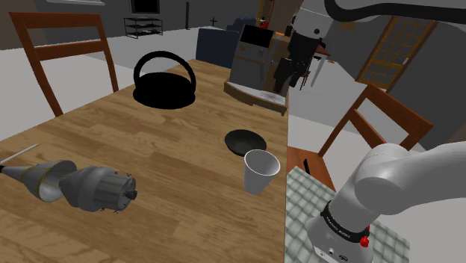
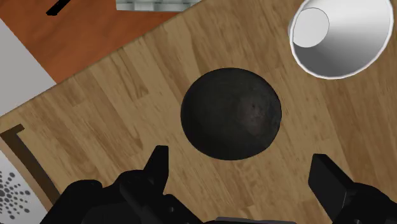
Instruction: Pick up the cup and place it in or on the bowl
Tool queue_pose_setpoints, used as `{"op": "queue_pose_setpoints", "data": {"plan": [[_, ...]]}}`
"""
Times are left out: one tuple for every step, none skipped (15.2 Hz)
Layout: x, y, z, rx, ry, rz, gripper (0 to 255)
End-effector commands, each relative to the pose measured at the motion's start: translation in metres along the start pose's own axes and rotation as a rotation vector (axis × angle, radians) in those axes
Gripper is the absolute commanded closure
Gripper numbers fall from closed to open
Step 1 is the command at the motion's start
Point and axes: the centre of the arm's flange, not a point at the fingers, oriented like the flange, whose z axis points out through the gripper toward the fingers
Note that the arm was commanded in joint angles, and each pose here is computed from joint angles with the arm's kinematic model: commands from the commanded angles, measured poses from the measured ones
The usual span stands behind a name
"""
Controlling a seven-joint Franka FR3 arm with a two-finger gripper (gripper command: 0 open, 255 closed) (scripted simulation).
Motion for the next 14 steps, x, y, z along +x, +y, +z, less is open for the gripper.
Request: {"op": "queue_pose_setpoints", "data": {"plan": [[0.0, 0.0, 0.0, 0.0, 0.0, 0.0, 0], [-0.004, -0.001, 0.012, 0.015, -0.003, -0.001, 0], [-0.009, -0.002, 0.024, 0.031, -0.007, -0.002, 0], [-0.013, -0.004, 0.035, 0.046, -0.01, -0.003, 0], [-0.017, -0.005, 0.047, 0.061, -0.014, -0.005, 0], [-0.022, -0.007, 0.059, 0.077, -0.017, -0.006, 0], [-0.026, -0.009, 0.07, 0.092, -0.021, -0.007, 0], [-0.031, -0.011, 0.082, 0.108, -0.024, -0.008, 0], [-0.035, -0.013, 0.093, 0.123, -0.028, -0.009, 0], [-0.04, -0.016, 0.105, 0.138, -0.031, -0.01, 0], [-0.045, -0.019, 0.116, 0.154, -0.035, -0.012, 0], [-0.049, -0.021, 0.128, 0.169, -0.038, -0.013, 0], [-0.054, -0.024, 0.139, 0.184, -0.042, -0.014, 0], [-0.059, -0.027, 0.15, 0.2, -0.045, -0.015, 0]]}}
